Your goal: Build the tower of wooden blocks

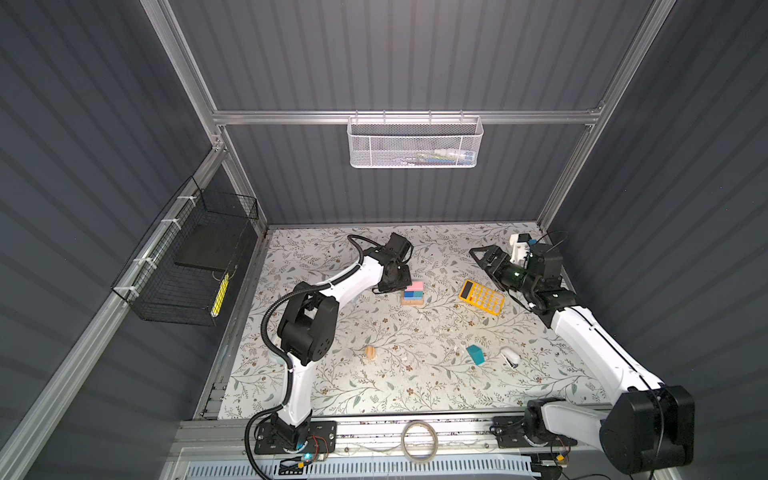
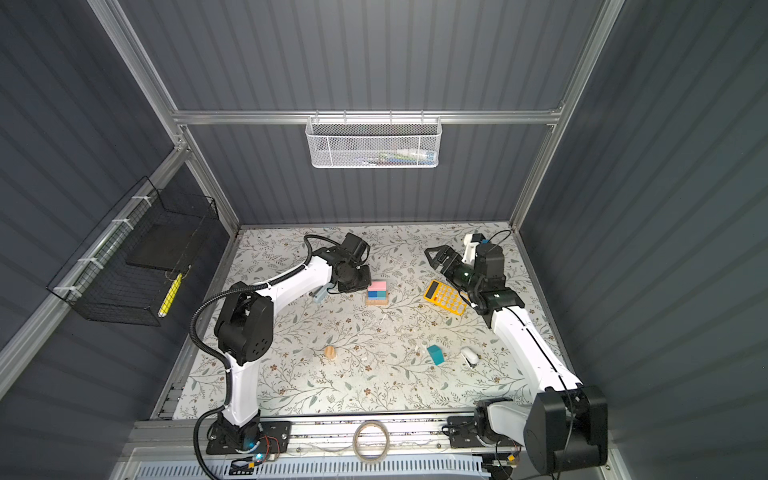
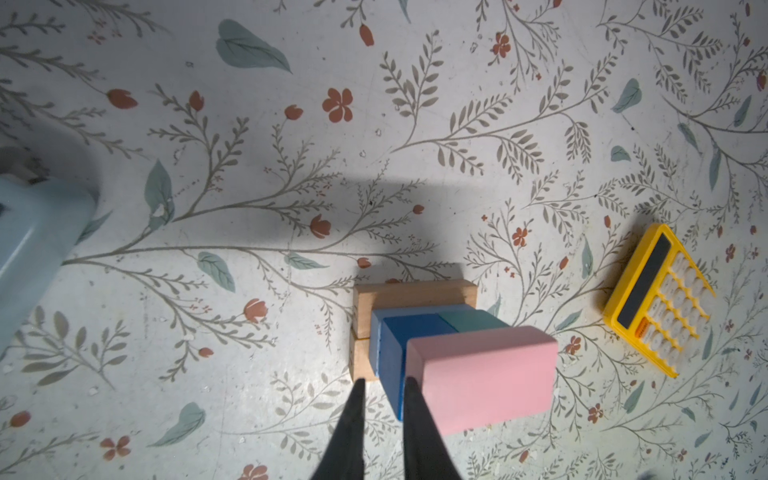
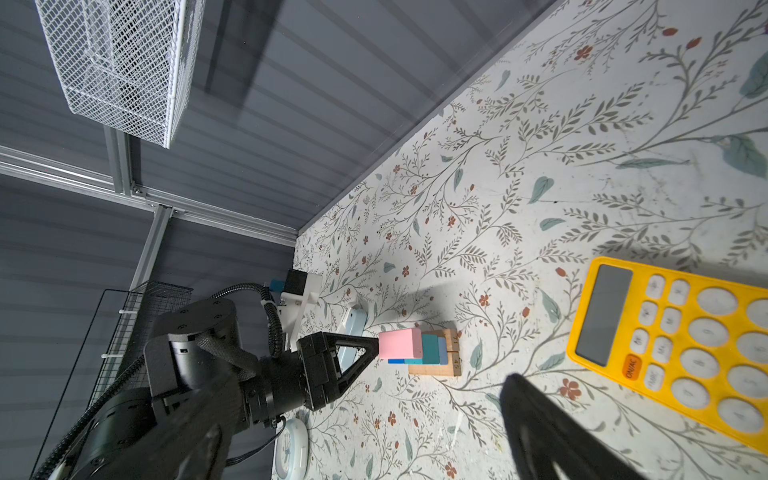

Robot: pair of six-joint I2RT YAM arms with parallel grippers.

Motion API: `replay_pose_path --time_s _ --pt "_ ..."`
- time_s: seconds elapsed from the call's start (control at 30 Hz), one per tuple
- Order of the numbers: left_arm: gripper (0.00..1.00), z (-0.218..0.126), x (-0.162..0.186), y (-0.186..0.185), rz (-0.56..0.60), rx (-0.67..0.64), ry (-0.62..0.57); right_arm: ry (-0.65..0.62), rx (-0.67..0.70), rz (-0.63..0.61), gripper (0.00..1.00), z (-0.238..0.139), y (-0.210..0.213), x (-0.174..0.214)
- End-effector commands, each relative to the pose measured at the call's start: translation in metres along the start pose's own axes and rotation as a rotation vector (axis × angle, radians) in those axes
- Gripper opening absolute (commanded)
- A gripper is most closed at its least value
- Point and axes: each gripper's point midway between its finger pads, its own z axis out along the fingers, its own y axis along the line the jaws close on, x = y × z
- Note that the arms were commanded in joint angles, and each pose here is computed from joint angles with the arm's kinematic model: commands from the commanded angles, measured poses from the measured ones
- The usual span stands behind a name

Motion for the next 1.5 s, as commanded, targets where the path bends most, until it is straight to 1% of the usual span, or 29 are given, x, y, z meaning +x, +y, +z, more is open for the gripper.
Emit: replay_pose_path --time_s 0.0,0.33,0.6,0.77,0.87,0.97,1.03,1.17,1.23,1.47 --pt "0.19 0.002 0.004 -0.002 -0.006 -0.002 0.016 -0.001 -0.008 0.005 0.99 0.002 -0.001 0.000" --pt "0.20 -0.006 -0.003 0.008 -0.003 -0.067 -0.012 0.004 -0.014 0.003 0.99 0.002 0.000 0.000" --pt "0.21 -0.014 -0.007 0.011 0.004 -0.090 -0.035 0.015 -0.014 0.006 0.99 0.004 -0.001 0.002" --pt "0.22 -0.016 -0.007 0.012 0.010 -0.093 -0.038 0.045 -0.007 0.013 0.96 0.009 -0.005 0.006" --pt "0.22 -0.019 -0.008 0.014 0.014 -0.099 -0.048 0.068 0.011 0.020 0.91 0.015 -0.011 0.009" --pt "0.24 -0.024 -0.008 0.016 0.021 -0.105 -0.059 0.109 0.025 0.032 0.82 0.024 -0.017 0.015" --pt "0.25 -0.027 -0.009 0.017 0.028 -0.106 -0.065 0.143 0.043 0.036 0.76 0.031 -0.021 0.021" --pt "0.27 -0.028 -0.006 0.020 0.033 -0.108 -0.063 0.217 0.080 0.035 0.66 0.048 -0.029 0.039" --pt "0.27 -0.028 -0.005 0.021 0.033 -0.107 -0.066 0.262 0.097 0.030 0.64 0.058 -0.032 0.053" --pt "0.30 -0.026 -0.002 0.027 0.032 -0.107 -0.067 0.402 0.156 0.009 0.62 0.095 -0.043 0.101"
